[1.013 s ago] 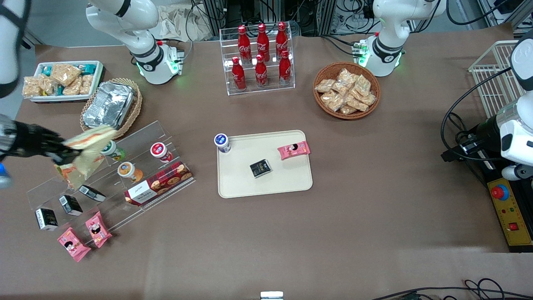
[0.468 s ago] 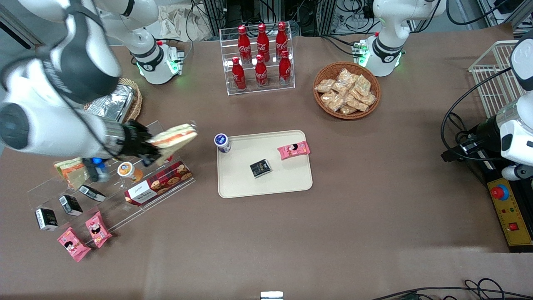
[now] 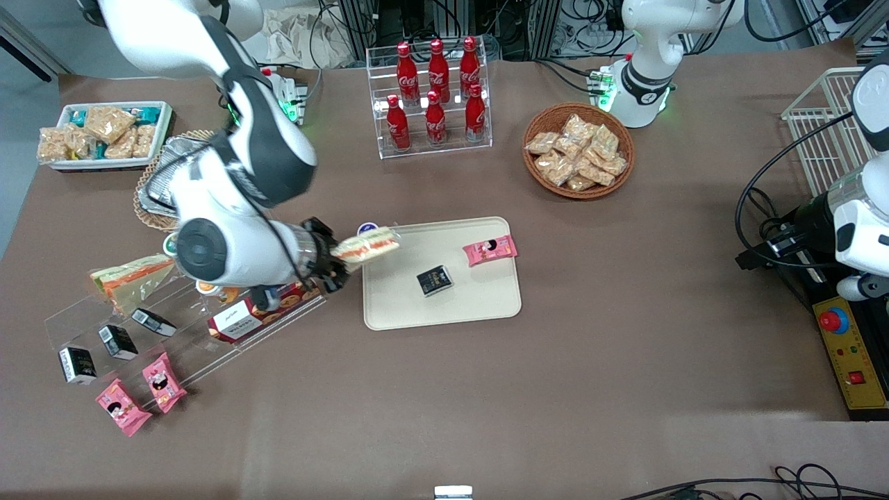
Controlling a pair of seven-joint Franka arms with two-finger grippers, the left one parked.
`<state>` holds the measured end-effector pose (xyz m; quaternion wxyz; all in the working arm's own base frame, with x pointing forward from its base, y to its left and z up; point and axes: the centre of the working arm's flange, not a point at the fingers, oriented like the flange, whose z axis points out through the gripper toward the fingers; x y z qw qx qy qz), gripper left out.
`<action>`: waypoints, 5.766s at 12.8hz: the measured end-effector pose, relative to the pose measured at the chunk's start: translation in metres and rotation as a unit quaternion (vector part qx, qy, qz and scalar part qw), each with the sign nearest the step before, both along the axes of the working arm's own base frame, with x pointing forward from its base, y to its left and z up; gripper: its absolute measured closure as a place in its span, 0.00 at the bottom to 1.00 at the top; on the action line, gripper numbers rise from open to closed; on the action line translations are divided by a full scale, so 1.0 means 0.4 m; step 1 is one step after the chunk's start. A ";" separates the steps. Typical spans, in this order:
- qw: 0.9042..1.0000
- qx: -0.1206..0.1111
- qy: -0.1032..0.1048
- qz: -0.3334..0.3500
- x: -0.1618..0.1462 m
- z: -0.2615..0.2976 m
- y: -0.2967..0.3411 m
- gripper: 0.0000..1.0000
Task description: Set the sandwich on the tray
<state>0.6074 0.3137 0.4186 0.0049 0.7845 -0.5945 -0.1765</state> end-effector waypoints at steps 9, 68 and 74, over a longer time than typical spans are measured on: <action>0.995 -0.011 -0.068 -0.071 0.007 -0.318 0.222 0.78; 0.763 -0.023 -0.255 0.593 -0.039 0.417 -0.685 0.02; 0.771 -0.040 -0.250 0.585 -0.030 0.423 -0.784 0.02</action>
